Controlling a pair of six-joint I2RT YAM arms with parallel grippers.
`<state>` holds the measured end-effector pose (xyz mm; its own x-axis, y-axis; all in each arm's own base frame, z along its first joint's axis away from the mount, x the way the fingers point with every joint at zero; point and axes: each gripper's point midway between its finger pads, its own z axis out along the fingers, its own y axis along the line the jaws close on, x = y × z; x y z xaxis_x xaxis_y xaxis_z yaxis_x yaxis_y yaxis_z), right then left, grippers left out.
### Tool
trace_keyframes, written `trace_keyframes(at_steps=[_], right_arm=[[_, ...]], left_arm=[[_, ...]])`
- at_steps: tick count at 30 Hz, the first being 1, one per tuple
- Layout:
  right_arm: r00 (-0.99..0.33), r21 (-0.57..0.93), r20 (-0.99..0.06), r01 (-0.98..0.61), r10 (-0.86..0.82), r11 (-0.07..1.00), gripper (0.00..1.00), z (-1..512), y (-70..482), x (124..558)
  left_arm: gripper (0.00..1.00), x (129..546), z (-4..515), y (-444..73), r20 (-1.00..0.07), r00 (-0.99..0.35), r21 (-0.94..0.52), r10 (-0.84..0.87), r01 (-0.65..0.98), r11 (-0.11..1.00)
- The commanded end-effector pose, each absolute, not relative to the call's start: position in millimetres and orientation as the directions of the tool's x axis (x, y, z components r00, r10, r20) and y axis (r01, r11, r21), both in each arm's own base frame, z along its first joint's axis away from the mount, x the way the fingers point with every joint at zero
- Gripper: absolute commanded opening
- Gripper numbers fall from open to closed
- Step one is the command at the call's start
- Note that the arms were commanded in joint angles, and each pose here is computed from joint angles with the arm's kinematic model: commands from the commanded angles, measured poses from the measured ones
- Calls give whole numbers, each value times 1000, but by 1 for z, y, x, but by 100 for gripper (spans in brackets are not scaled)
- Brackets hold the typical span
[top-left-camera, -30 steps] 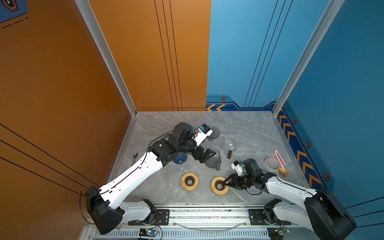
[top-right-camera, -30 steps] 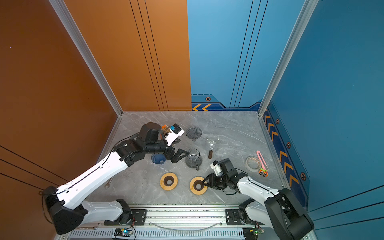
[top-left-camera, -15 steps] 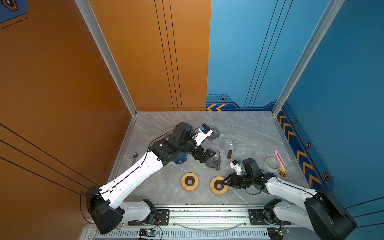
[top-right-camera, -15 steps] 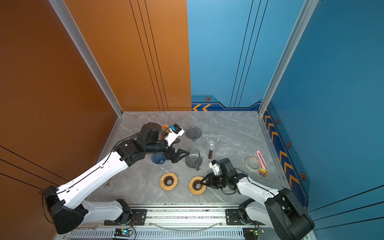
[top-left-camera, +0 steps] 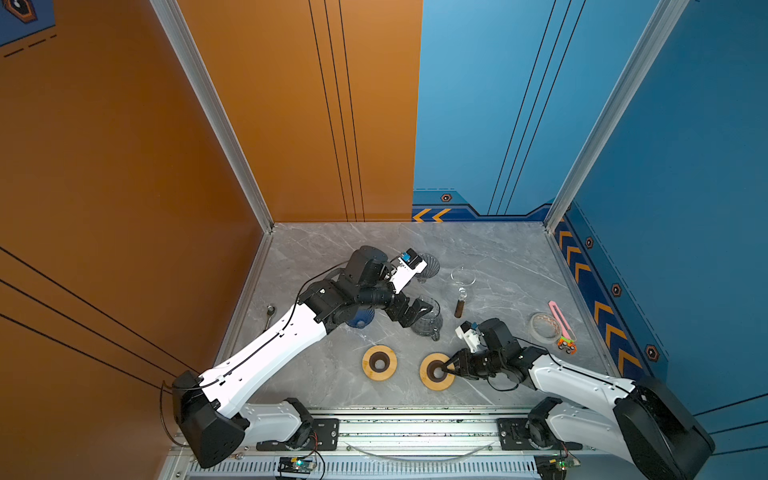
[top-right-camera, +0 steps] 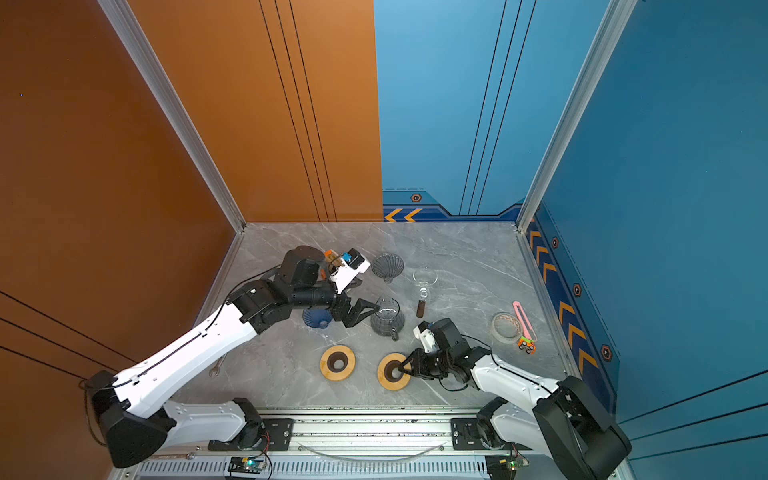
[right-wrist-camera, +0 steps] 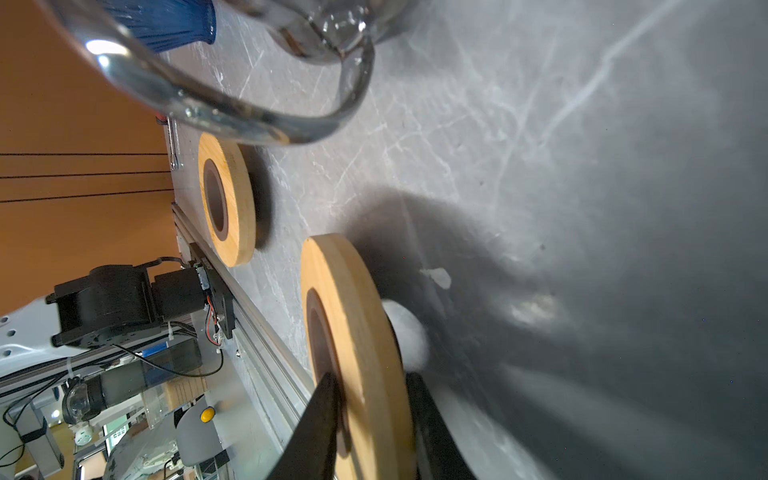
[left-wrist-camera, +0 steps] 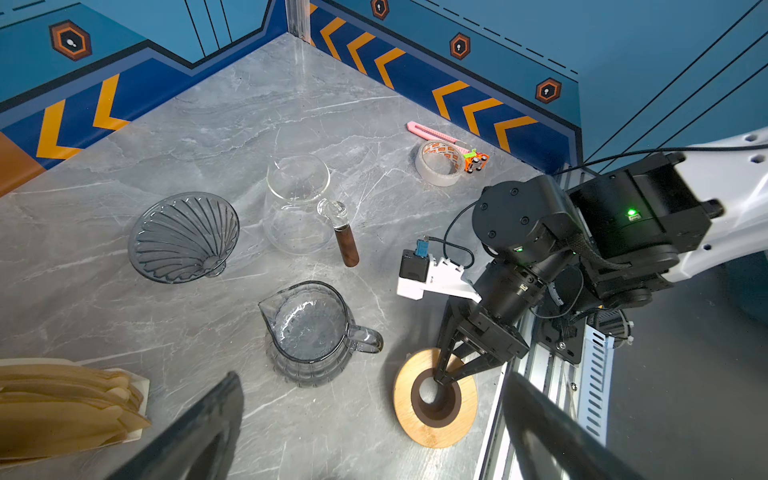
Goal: Place the coffee filter in the dripper
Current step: 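Lower the right gripper onto the nearer wooden ring's rim and close it, then lift the wooden ring off the table with the right gripper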
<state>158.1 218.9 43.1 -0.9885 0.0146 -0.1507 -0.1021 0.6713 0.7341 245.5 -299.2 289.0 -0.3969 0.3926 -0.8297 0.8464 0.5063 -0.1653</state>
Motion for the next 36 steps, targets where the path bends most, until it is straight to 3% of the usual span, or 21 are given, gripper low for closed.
trace_keyframes(at_steps=[1,19,36], right_arm=[[-983,716,-182,-110,31,689,24,52,219,165],[-974,696,-224,-136,34,705,13,74,218,168],[-950,649,-282,-84,136,756,14,104,175,181]], left_arm=[[98,241,301,-300,-841,-381,-155,385,850,504],[98,239,304,-299,-846,-368,-141,385,852,505],[98,238,305,-299,-848,-367,-142,383,853,503]])
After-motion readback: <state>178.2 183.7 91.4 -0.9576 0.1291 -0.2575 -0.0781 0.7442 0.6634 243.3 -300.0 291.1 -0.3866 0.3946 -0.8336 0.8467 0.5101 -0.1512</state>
